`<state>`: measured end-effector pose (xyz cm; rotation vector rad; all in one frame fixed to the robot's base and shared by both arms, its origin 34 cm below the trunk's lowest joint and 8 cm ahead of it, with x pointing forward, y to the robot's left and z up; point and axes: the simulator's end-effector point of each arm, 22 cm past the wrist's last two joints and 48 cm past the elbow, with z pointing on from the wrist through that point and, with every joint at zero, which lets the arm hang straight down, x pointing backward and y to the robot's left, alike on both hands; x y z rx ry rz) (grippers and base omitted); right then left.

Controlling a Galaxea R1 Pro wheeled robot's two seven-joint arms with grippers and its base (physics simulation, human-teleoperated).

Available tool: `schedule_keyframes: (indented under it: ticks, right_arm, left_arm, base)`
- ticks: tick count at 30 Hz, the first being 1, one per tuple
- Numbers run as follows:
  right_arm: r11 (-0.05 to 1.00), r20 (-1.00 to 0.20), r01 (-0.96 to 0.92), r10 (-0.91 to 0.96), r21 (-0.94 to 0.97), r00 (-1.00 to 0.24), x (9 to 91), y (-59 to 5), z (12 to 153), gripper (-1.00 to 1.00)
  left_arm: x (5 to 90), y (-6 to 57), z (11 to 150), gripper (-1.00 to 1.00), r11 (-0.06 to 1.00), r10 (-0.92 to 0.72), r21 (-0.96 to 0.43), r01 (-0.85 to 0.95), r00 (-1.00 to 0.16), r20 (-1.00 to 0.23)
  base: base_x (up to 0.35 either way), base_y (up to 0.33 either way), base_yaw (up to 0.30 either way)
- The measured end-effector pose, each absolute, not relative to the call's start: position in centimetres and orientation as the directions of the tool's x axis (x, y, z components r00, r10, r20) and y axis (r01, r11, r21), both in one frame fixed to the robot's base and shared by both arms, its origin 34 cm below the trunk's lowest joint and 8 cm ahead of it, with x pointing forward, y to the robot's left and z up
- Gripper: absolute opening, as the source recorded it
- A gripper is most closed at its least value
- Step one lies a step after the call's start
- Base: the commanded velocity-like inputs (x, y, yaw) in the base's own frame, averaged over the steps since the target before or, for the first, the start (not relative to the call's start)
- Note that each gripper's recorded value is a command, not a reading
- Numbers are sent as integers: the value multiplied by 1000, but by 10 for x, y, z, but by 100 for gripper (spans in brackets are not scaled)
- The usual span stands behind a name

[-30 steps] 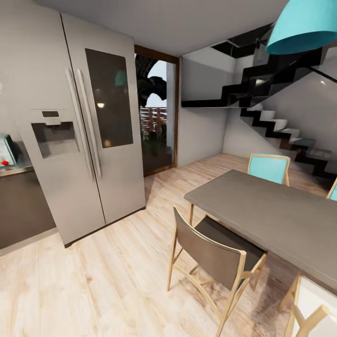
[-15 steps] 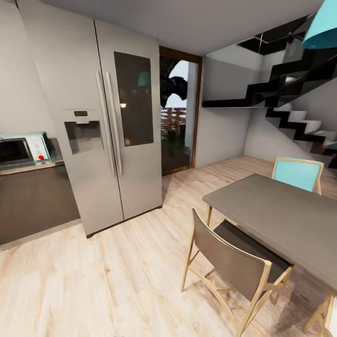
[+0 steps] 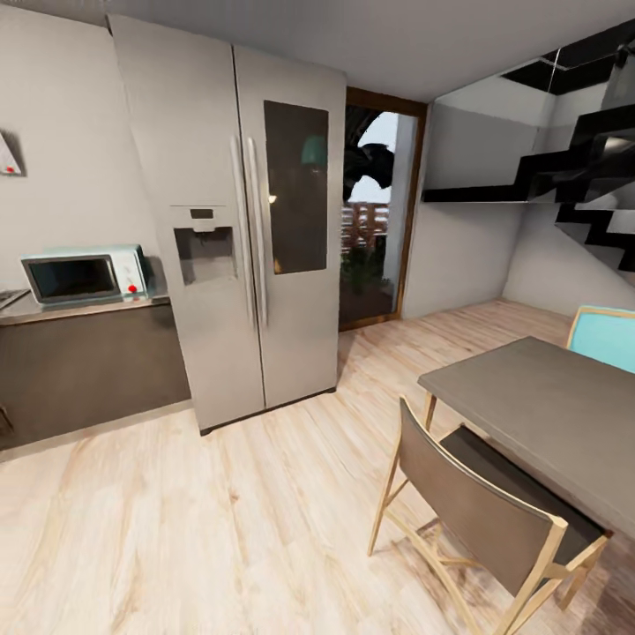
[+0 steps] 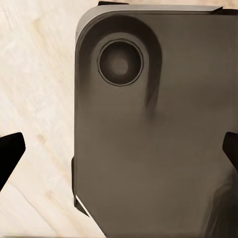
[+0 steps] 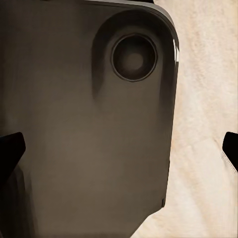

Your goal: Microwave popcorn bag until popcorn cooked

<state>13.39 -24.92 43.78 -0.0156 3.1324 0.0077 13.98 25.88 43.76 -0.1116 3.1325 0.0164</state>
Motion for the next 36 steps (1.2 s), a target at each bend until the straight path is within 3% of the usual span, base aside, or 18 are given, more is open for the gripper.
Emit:
schedule_keyframes:
  ticks: [36]
  right_arm:
    - [1000, -9, -8, -8, 5, -1000, 134, -249, 438, 100]
  left_arm:
    - [140, 252, 438, 100, 997, -72, 1, -72, -997, -8]
  base:
    - [0, 0, 270]
